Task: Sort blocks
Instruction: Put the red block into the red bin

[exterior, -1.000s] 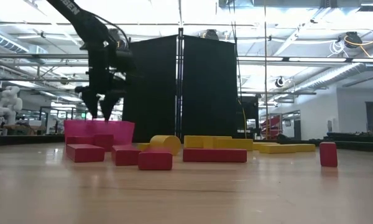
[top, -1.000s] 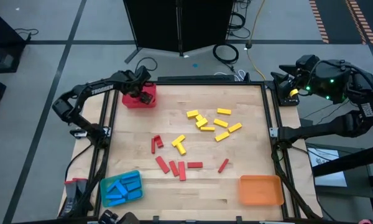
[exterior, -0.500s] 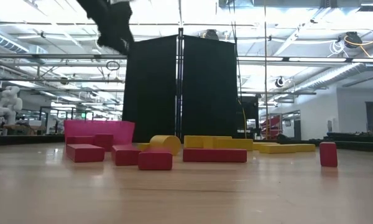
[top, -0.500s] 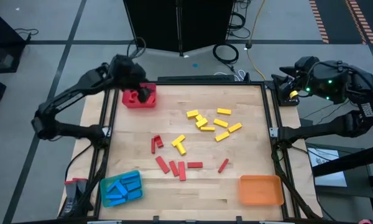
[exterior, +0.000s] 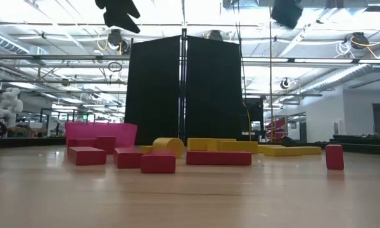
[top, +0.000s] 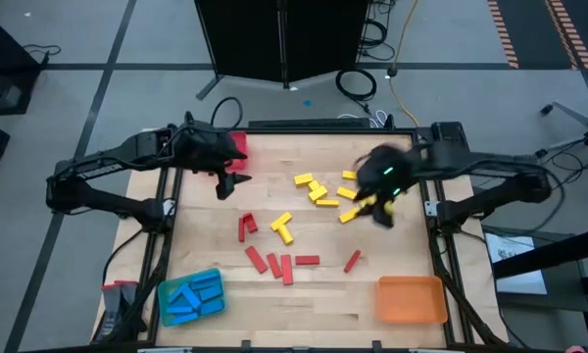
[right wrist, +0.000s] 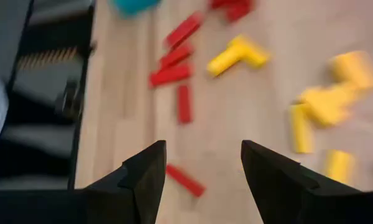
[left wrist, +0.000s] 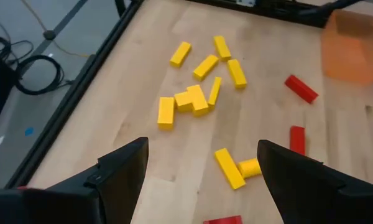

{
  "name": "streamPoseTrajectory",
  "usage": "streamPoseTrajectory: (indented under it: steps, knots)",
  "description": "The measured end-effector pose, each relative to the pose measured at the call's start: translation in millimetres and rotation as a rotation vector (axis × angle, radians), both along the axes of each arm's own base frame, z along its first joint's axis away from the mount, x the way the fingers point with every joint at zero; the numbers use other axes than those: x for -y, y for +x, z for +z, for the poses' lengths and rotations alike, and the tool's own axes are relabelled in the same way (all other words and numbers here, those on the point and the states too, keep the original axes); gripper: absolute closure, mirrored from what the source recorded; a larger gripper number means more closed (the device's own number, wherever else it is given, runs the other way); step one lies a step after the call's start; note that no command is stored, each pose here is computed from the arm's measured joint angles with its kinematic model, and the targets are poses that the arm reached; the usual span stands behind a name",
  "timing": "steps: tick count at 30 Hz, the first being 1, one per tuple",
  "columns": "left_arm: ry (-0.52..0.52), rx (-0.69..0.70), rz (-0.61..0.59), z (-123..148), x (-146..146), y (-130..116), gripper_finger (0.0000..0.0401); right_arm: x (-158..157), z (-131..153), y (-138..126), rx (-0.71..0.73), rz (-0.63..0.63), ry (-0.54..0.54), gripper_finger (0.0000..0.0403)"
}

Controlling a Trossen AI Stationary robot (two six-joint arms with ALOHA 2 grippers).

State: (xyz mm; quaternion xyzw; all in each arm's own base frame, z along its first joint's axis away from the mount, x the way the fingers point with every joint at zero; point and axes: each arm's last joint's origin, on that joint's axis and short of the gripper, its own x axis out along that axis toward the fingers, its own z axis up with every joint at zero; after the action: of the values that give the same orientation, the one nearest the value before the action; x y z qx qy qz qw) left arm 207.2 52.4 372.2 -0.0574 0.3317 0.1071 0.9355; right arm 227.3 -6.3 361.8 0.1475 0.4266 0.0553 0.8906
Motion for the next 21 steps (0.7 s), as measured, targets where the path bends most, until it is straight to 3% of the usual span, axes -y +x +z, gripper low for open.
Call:
streamPoseTrajectory:
  steps: [5, 11, 16, 21]
  knots:
    - [-0.002, 0.0, -0.034, 0.0, 7.7, 1.8, 0.0093, -26.5, -66.3, 41.8, -0.199, 0.236, -0.032, 0.0199]
    - [-0.001, 0.0, -0.052, 0.0, 11.6, 2.6, 0.0093, -55.6, -123.3, 60.4, -0.395, 0.49, -0.16, 0.02]
    - [-0.026, 0.004, -0.033, 0.0, 11.8, 2.6, 0.0093, -77.9, -157.8, 64.9, -0.479, 0.63, -0.216, 0.02]
    - [-0.036, 0.003, -0.02, -0.4, 11.6, 2.4, 0.0093, -93.0, -179.6, 71.7, -0.48, 0.683, -0.391, 0.02]
